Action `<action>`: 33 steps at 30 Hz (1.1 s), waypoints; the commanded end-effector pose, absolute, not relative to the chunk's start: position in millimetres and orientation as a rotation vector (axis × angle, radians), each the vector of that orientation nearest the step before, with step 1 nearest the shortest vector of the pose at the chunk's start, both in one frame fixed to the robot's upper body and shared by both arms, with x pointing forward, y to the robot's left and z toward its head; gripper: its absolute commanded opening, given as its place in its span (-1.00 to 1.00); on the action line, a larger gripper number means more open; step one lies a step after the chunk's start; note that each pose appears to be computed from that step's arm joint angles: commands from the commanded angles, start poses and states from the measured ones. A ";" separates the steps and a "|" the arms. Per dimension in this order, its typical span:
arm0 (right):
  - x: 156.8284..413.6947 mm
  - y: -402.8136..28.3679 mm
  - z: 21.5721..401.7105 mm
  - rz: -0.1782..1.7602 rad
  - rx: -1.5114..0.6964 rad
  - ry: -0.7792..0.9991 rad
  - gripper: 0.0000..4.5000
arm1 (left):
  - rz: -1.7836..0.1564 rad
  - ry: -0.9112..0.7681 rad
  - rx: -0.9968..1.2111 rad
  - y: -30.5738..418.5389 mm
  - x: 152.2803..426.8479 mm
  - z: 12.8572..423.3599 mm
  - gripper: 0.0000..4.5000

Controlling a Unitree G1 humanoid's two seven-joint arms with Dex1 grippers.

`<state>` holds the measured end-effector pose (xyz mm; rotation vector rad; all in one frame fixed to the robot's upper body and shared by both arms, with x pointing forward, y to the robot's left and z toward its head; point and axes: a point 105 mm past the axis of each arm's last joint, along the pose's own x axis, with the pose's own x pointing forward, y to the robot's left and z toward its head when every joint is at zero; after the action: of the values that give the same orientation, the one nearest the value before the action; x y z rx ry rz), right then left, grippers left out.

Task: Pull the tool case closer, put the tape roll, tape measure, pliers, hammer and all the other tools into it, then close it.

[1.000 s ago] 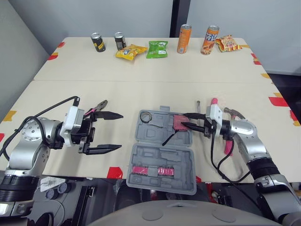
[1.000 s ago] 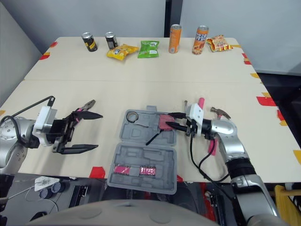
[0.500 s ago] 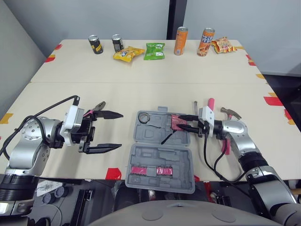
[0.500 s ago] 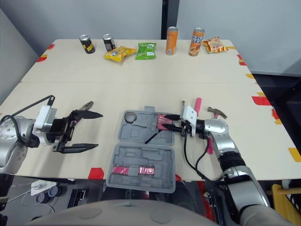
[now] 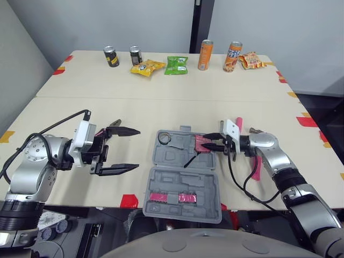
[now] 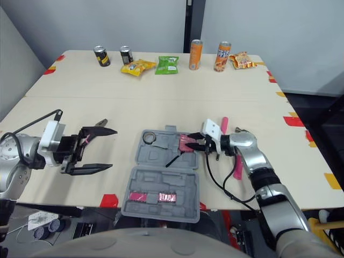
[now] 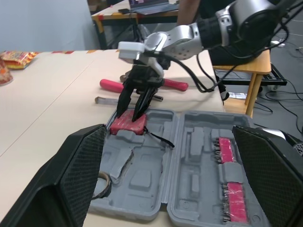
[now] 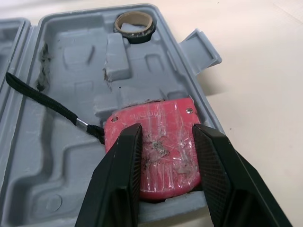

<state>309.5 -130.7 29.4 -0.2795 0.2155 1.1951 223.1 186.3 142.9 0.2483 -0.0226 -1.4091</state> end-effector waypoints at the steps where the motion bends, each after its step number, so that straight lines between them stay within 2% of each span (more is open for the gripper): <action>1: 307.6 -137.3 61.2 1.177 -0.239 0.064 -0.20 | -1.342 -0.059 0.248 191.2 225.2 152.8 1.00; 6: 295.6 -152.8 93.1 1.156 -0.212 -0.040 -0.20 | -1.238 -0.063 0.209 201.7 226.4 153.3 1.00; 10: 282.1 -190.1 122.4 1.040 -0.157 -0.103 -0.20 | -1.028 -0.081 0.151 227.8 231.4 153.0 1.00; 13: 275.6 -218.9 121.6 0.935 -0.136 -0.073 -0.20 | -0.898 -0.078 0.123 249.6 231.6 148.9 1.00; 16: 260.6 -274.9 110.1 0.733 -0.121 -0.016 -0.20 | -0.662 -0.051 0.086 296.8 227.2 135.3 1.00; 20: 244.9 -310.8 101.8 0.587 -0.093 0.011 0.33 | -0.498 -0.018 0.062 333.2 217.8 120.2 1.00; 24: 212.2 -354.7 73.7 0.383 -0.009 0.088 0.94 | -0.282 0.082 0.019 381.1 192.2 86.2 1.00; 29: 192.6 -381.1 54.0 0.259 0.027 0.139 0.99 | -0.208 0.177 -0.001 402.2 173.5 59.7 1.00; 33: 185.1 -386.3 44.9 0.236 0.031 0.169 0.99 | -0.200 0.208 0.004 408.9 170.4 52.0 1.00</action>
<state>186.5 -379.2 35.7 0.0655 0.1978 0.2529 169.0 402.8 41.5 -0.0464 0.2253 -0.1967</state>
